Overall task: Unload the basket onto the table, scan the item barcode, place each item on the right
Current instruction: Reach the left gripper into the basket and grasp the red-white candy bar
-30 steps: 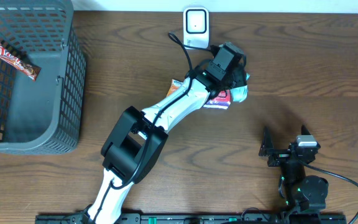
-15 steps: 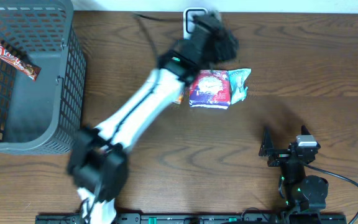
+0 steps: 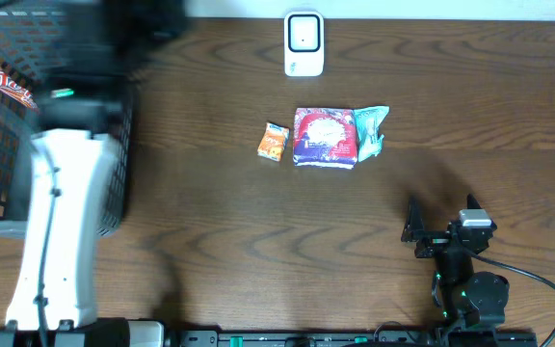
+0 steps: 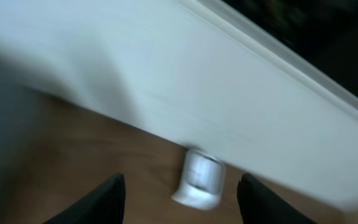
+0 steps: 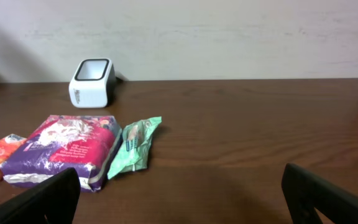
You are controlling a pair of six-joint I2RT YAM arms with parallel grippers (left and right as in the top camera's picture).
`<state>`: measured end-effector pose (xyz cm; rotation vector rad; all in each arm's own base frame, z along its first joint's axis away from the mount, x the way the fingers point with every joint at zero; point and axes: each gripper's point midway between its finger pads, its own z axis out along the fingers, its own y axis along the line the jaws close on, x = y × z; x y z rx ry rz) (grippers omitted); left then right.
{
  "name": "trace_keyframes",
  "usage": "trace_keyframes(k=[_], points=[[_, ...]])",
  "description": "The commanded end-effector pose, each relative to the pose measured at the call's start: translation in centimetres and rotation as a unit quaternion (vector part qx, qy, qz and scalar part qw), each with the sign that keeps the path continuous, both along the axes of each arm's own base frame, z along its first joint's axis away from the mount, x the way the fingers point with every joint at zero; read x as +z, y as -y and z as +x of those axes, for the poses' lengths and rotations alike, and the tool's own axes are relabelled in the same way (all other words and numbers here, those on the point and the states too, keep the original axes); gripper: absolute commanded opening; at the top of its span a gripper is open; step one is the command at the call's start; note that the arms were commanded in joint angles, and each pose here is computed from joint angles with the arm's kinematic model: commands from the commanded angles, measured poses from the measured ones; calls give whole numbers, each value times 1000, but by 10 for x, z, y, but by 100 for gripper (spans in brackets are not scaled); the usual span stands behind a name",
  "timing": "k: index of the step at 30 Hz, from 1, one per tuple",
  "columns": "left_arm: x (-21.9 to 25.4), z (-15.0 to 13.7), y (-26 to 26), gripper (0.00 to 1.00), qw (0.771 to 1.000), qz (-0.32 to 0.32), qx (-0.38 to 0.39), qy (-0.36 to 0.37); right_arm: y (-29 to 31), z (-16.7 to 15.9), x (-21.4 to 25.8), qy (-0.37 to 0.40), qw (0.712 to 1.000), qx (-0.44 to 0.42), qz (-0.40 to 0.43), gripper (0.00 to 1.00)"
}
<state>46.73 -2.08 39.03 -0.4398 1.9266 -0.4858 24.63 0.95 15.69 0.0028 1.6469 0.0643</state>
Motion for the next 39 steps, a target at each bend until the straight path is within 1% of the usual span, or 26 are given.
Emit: trace_keyframes(k=[1,4,7,8,10,14,22,24,27,34,39], points=[[1,-12,-71,58,997,16,73,-11,4,0,-1,0,1000,-9,-4,99],[-9,-22,-134,61,987,43,150,-30,4,0,-1,0,1000,-9,-4,99],[-16,-36,-193,61,966,65,247,-46,4,0,-1,0,1000,-9,-4,99],[-20,-41,-210,63,957,76,275,-54,4,0,-1,0,1000,-9,-4,99],[-31,-44,-231,64,944,104,303,-75,4,0,-1,0,1000,-9,-4,99],[-67,-35,-254,65,926,156,317,-130,4,0,-1,0,1000,-9,-4,99],[-171,-6,-277,64,905,161,318,-234,4,0,-1,0,1000,-9,-4,99],[-193,-4,-285,65,891,171,333,-255,4,0,-1,0,1000,-9,-4,99],[-216,-6,-302,65,865,186,375,-275,4,0,-1,0,1000,-9,-4,99],[-256,8,-309,65,861,182,379,-286,4,0,-1,0,1000,-9,-4,99],[-275,15,-310,65,861,182,377,-289,4,0,-1,0,1000,-9,-4,99]])
